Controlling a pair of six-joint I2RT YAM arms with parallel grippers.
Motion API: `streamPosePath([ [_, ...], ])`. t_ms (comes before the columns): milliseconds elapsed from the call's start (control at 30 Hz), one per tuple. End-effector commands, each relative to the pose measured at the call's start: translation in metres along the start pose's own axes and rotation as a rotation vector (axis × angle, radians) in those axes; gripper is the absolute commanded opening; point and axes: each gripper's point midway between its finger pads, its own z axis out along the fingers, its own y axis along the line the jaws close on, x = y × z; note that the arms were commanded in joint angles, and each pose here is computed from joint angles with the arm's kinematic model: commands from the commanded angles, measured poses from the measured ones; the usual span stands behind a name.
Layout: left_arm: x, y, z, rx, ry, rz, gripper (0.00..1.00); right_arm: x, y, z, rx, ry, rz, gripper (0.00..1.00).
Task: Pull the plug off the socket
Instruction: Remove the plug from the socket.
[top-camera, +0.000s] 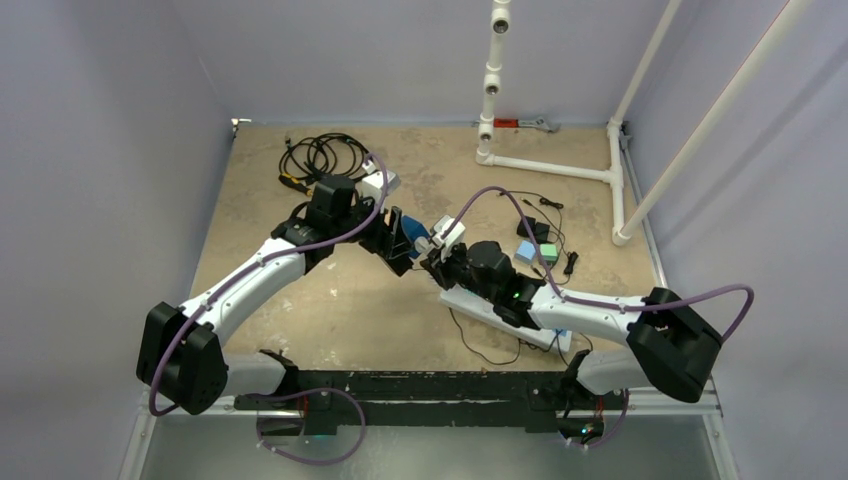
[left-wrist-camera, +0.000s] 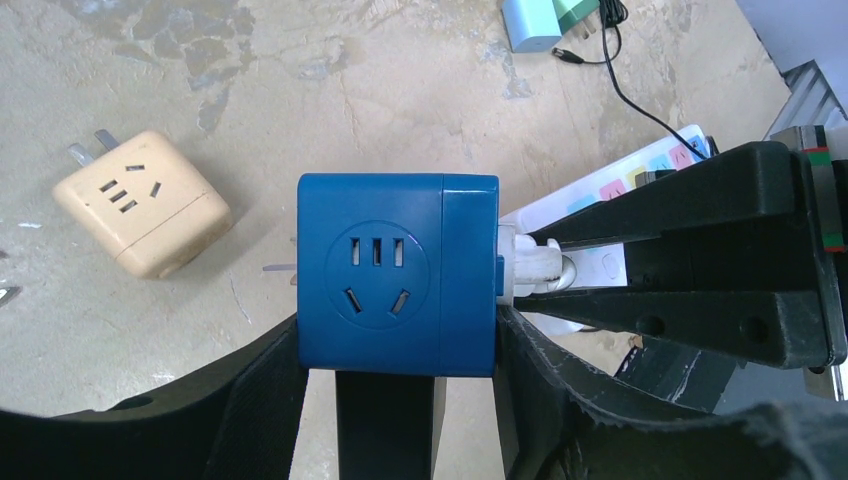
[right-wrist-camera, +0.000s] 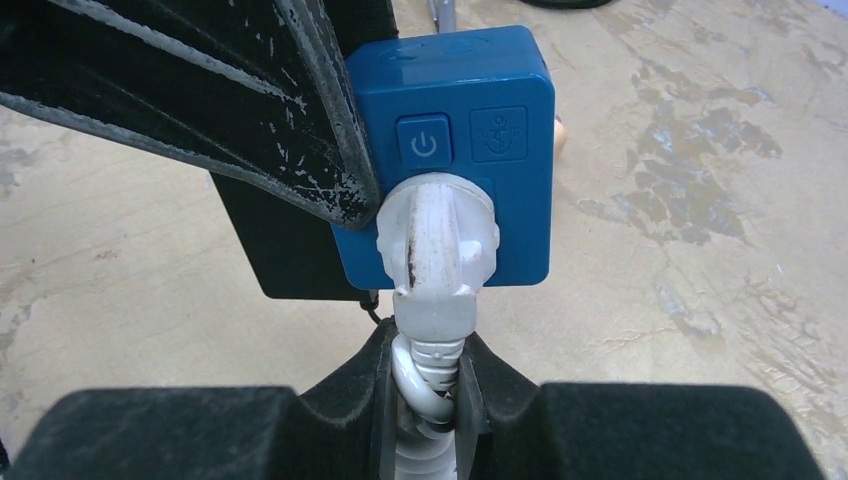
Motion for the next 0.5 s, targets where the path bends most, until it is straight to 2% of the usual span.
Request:
streamPosePath([
  [0, -0.008, 0.016, -0.001, -0.083, -0.021, 0.062, 0.00, -0.084, 0.021, -0.011, -0.106, -0.277, 0.054, 0.00],
  [200, -0.006, 0.030, -0.002, -0.165, -0.016, 0.034, 0.00, -0.080, 0.007, -0.010, -0.032, -0.259, 0.011, 0.00],
  [467, -0.007, 0.034, -0.003, -0.186, -0.016, 0.016, 0.00, -0.072, 0.008, -0.005, 0.040, -0.229, -0.059, 0.00],
])
